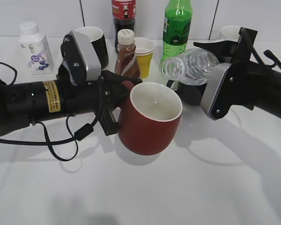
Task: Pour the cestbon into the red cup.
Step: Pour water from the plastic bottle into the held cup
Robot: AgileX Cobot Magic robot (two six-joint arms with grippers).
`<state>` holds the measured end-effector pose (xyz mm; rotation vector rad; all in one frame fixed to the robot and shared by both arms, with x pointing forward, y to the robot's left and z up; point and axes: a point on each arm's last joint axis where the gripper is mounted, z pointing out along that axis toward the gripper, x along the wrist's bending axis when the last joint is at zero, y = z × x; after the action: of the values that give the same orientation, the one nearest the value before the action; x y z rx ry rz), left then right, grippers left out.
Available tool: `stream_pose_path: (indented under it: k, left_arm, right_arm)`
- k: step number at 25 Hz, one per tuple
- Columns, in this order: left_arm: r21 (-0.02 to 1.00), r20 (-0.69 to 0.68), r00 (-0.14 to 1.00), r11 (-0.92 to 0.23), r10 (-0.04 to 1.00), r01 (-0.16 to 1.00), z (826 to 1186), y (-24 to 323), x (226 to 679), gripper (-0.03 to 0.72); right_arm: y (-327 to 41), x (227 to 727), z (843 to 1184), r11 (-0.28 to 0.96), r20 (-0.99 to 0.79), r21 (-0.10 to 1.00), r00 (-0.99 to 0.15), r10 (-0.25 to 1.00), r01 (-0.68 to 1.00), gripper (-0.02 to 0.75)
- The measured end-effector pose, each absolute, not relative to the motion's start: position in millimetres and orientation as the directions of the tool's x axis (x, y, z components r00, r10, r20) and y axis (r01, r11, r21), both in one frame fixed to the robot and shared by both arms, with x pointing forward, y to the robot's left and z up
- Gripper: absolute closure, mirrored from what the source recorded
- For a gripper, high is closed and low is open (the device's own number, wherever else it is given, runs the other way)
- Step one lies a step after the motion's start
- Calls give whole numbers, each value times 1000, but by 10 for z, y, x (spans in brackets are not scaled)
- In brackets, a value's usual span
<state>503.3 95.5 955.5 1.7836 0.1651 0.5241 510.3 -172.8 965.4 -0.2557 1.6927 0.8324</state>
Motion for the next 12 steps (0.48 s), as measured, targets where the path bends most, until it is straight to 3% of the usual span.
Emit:
stream_pose_path:
  k: [12]
  left_arm:
    - [947, 263, 888, -280, 378, -161, 9559, 953, 5034, 630]
  right_arm:
    - [-1725, 5154, 9710, 759, -968, 246, -190, 163, -603, 267]
